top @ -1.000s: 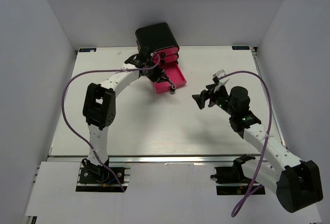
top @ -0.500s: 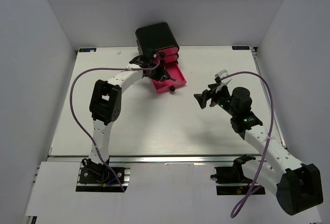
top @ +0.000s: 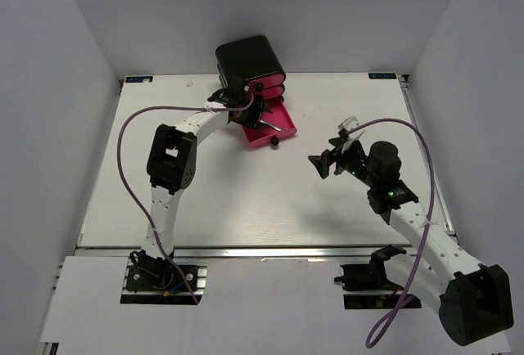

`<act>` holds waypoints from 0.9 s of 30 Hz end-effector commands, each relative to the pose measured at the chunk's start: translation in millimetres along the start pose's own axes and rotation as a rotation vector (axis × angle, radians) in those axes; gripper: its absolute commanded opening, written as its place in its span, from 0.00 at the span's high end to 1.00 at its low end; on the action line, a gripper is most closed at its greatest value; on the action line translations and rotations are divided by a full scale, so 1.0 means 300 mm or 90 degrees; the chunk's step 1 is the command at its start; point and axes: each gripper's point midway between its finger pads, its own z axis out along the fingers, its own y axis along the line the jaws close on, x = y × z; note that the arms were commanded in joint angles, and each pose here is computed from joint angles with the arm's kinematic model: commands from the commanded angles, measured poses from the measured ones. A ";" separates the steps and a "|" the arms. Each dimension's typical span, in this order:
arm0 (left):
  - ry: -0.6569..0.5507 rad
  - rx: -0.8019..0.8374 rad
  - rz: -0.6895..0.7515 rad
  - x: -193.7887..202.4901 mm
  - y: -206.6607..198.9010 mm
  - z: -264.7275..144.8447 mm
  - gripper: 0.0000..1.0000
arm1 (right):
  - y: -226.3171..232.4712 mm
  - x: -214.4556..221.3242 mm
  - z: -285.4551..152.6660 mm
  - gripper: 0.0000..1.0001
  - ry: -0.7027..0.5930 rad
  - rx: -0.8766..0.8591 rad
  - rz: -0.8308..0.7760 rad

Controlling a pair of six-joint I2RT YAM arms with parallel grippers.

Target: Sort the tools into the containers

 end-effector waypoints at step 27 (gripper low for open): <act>-0.251 0.171 0.405 0.011 0.398 -0.968 0.27 | -0.085 0.418 0.612 1.00 0.297 -0.338 -0.288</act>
